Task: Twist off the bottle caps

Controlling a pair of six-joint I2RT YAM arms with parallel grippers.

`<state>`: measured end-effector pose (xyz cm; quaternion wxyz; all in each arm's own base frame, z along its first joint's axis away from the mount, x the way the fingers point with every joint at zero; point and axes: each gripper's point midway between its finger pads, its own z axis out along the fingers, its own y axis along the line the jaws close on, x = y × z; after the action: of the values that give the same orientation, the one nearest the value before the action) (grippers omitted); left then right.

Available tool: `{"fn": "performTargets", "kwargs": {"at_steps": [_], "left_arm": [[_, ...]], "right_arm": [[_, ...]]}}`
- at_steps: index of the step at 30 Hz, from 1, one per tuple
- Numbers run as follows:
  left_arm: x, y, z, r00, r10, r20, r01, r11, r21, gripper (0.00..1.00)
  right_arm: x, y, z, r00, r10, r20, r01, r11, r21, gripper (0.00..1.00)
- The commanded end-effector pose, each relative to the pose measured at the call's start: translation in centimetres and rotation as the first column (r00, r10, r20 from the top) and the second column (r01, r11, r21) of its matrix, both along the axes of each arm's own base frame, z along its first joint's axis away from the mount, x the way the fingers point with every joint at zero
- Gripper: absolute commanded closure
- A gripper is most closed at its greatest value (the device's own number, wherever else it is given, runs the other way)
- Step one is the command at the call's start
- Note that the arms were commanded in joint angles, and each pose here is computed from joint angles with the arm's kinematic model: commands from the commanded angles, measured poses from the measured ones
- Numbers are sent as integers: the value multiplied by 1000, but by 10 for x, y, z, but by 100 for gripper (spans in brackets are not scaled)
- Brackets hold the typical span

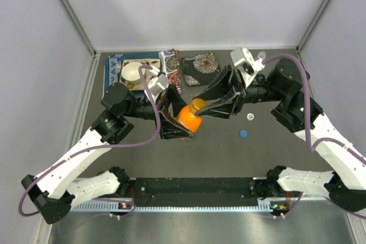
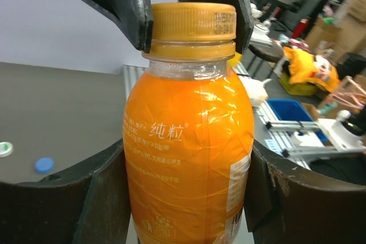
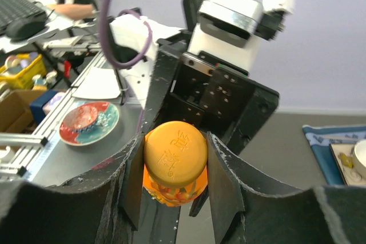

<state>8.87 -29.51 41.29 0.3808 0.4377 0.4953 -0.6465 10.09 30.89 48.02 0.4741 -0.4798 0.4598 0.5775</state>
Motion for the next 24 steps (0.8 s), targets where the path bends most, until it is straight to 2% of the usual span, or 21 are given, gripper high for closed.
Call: {"fn": "performTargets", "kwargs": {"at_steps": [1,7,19,20,21,22,23,24], "left_arm": [[-15,4,23,993,-106,45,109,991,-74,70],[-18,4,21,991,-130,42,133,989,-72,70],[-13,2,13,992,-118,42,120,992,-46,70],[-11,1,12,993,-106,51,108,993,-44,71],[-9,0,12,994,-91,56,93,995,-42,71],[-5,0,10,997,-67,37,68,997,-25,71],[-2,-2,9,997,-48,60,49,998,-25,71],[0,-2,8,997,-30,64,32,999,-21,71]], "right_arm": [[-52,-11,-26,945,321,62,-317,946,-70,100],[-61,-19,-35,907,412,84,-405,910,-90,100],[-43,-21,-53,932,356,74,-345,930,-124,100],[-40,-20,-52,941,330,70,-320,939,-124,98],[-36,-18,-52,952,302,55,-294,947,-127,86],[-29,-16,-51,965,256,56,-247,961,-128,77],[-26,-15,-49,971,230,65,-221,967,-125,71],[-24,-15,-48,978,206,40,-199,972,-127,68]]}}
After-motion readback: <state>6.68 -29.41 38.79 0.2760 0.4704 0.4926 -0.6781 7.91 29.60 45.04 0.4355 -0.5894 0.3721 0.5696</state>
